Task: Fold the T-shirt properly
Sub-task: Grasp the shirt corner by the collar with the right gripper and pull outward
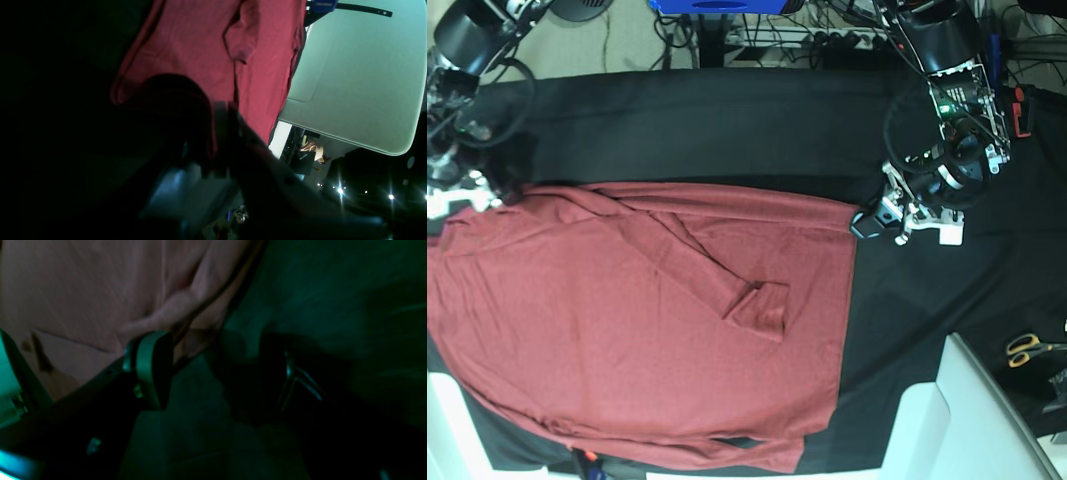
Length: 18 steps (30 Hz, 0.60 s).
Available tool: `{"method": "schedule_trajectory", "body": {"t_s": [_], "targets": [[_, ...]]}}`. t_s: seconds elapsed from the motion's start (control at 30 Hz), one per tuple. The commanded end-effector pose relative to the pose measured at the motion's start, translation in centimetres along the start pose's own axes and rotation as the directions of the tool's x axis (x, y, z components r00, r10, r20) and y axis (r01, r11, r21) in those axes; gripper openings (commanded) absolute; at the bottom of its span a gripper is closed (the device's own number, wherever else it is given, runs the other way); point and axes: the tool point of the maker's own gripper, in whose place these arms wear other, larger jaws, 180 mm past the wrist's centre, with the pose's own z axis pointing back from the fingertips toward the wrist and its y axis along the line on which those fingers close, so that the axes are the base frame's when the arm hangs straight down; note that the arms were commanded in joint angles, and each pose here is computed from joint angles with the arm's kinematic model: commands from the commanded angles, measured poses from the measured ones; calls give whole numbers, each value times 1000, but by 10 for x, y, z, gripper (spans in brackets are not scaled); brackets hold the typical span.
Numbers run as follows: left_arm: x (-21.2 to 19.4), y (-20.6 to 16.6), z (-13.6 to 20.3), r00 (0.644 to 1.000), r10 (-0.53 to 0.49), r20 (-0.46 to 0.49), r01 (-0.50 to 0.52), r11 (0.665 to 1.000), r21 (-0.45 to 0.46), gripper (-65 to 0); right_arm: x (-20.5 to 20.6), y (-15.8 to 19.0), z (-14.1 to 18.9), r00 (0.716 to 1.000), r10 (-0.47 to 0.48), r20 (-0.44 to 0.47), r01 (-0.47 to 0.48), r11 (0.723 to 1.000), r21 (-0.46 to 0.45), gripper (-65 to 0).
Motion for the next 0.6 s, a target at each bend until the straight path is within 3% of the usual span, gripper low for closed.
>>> {"method": "schedule_trajectory", "body": {"t_s": [0.0,0.27,0.47,0.57], "targets": [[9,-13,2,1000,-23,18,24,999,-36,-650,16,12,2,999,23,40,-24,999,29,-276],[6,-9,3,1000,-18,14,18,999,-27,-650,8,24,-5,999,29,23,-30,998,50,-308],[5,-8,4,1000,-17,13,17,1000,-25,-650,8,23,-4,999,30,19,-31,998,46,-639],[5,-8,4,1000,-17,13,17,1000,-25,-650,10,22,-3,999,31,22,-32,999,43,-641]]}}
